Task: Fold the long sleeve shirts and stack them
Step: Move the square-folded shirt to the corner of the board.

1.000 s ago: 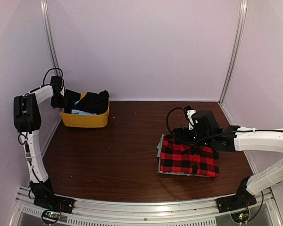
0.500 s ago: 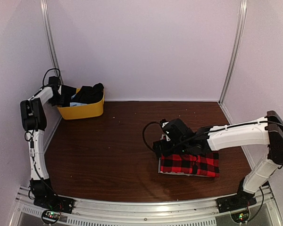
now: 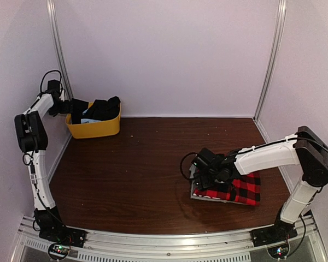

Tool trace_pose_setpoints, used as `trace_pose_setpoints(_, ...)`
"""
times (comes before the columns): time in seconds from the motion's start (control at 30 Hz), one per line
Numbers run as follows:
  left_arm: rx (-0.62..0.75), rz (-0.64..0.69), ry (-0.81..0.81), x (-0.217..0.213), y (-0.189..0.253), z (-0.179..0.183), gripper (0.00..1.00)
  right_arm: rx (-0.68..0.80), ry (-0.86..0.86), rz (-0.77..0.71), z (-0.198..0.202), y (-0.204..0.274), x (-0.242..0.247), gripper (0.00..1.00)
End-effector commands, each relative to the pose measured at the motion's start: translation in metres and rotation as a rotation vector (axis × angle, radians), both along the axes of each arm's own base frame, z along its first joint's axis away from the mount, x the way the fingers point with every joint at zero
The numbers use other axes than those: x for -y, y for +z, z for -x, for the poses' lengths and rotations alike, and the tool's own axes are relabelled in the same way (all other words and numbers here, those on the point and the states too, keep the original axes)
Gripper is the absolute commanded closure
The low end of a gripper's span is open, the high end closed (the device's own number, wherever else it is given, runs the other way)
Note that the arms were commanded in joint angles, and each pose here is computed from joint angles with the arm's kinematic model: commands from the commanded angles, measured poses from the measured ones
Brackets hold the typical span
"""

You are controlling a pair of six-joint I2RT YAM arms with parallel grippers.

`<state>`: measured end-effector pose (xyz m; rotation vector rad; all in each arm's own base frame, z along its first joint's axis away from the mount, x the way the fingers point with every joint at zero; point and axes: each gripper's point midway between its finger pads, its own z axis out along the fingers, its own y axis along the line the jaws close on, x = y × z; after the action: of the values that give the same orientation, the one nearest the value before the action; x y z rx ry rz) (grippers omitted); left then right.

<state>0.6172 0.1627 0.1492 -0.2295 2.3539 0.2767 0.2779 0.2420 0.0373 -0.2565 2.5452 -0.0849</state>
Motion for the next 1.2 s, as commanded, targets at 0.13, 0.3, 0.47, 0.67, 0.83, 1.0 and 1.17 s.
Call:
trace_pose_setpoints(0.13,0.254,0.043,-0.101,0.068,0.144,0.023,0.04,-0.04,-0.192,0.153,-0.002,0.001,0.106,0.0)
trace_pose_setpoints(0.3,0.241,0.038,-0.162,0.107,0.147,0.032,0.03,-0.052,-0.288,0.156,-0.003,0.007,0.149,0.0)
trace_pose_setpoints(0.47,0.238,0.06,-0.207,0.132,0.151,0.04,0.03,-0.047,-0.302,0.138,0.001,0.017,0.157,0.0)
trace_pose_setpoints(0.67,0.21,0.069,-0.216,0.138,0.144,0.054,0.02,-0.053,-0.361,0.095,0.014,0.026,0.162,0.0)
trace_pose_setpoints(0.83,0.203,0.089,-0.238,0.144,0.143,0.066,0.02,0.022,-0.345,0.013,0.016,0.05,0.148,0.0)
trace_pose_setpoints(1.0,0.197,0.119,-0.271,0.157,0.141,0.07,0.02,0.09,-0.256,-0.08,0.002,0.074,0.11,0.0)
trace_pose_setpoints(1.17,0.185,0.142,-0.297,0.168,0.135,0.072,0.02,0.095,-0.245,0.005,-0.021,0.067,0.102,0.01)
